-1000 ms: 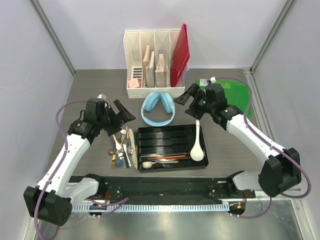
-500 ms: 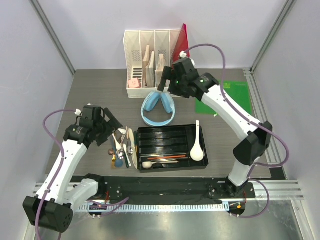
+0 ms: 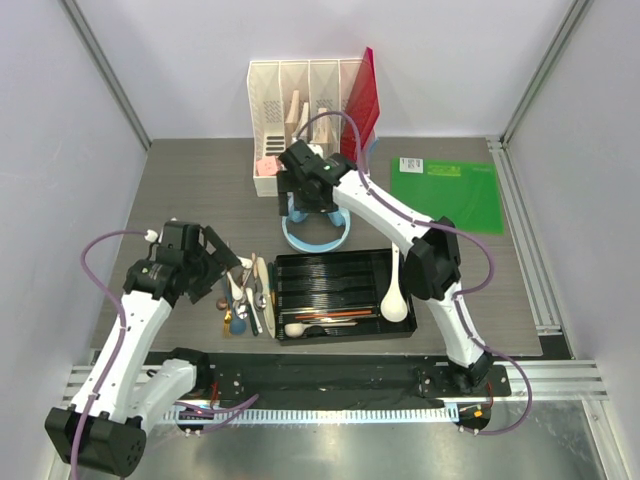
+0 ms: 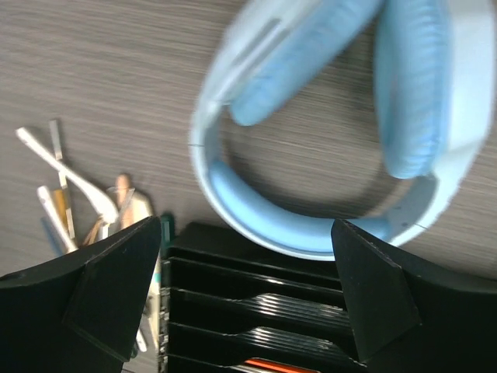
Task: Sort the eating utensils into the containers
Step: Pick up the distractor from the center of the board.
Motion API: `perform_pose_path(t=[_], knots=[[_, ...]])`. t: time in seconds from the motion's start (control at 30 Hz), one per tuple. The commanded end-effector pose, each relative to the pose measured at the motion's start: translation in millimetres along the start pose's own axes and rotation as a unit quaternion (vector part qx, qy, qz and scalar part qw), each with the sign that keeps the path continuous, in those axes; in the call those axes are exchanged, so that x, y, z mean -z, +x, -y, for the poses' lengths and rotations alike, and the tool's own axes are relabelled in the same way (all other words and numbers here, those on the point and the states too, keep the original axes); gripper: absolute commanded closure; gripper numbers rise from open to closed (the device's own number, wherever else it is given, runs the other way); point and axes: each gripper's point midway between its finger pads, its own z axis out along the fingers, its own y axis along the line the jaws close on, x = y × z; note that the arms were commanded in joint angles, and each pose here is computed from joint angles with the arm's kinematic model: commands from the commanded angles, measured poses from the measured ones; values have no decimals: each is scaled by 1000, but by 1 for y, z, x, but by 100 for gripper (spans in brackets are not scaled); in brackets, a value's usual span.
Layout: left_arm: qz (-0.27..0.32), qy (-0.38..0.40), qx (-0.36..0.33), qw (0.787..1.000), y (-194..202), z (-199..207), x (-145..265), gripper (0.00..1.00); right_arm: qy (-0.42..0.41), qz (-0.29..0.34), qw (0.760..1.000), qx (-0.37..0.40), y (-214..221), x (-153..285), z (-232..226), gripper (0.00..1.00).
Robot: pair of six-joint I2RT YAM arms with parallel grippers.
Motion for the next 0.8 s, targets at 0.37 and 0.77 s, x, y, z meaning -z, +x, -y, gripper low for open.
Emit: perform_pose_path(t=[0.37, 0.77], knots=[[-15, 3, 31, 999, 17, -13, -1, 1, 0, -42, 998, 48, 24, -27, -13, 3], [-19, 2, 46, 999, 23, -17, -4, 1, -9, -84, 993, 82, 57, -59, -20, 3]])
